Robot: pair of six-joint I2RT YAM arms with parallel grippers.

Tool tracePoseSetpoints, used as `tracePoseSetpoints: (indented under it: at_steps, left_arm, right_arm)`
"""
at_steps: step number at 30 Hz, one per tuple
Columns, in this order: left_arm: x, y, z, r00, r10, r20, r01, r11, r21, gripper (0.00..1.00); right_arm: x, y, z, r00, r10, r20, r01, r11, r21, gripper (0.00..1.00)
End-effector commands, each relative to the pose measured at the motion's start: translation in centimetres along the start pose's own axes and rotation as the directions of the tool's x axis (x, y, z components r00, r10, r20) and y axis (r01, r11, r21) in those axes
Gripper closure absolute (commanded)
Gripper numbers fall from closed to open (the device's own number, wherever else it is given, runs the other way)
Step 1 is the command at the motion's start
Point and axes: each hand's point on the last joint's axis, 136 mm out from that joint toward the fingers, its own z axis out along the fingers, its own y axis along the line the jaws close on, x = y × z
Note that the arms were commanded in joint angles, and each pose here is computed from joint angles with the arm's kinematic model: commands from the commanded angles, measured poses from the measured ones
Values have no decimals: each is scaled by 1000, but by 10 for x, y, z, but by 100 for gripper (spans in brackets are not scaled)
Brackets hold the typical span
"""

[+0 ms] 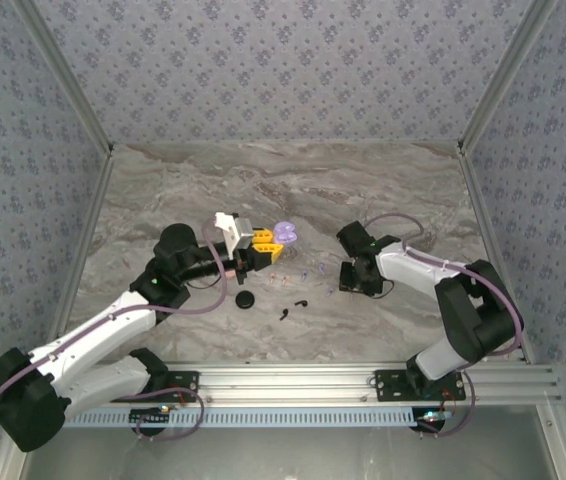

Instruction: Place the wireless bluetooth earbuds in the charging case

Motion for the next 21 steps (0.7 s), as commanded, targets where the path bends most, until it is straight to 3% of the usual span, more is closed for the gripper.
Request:
tracePoseSetpoints:
  at_steps: [1, 14, 21]
  left_arm:
    - [-12, -2, 1, 999, 19, 30, -19, 1000, 5, 100]
    - [-10, 0, 2, 1000, 16, 23, -16, 1000, 0, 100]
    - [-10, 0, 2, 1000, 16, 22, -16, 1000, -3, 100]
  right_arm:
    - [-2, 7, 0, 1000, -24, -11, 24, 1000, -3, 62]
    - [16, 2, 4, 995, -48, -91, 52, 998, 44, 68]
    - [14, 0, -1, 996, -55, -75, 60, 996, 62, 75]
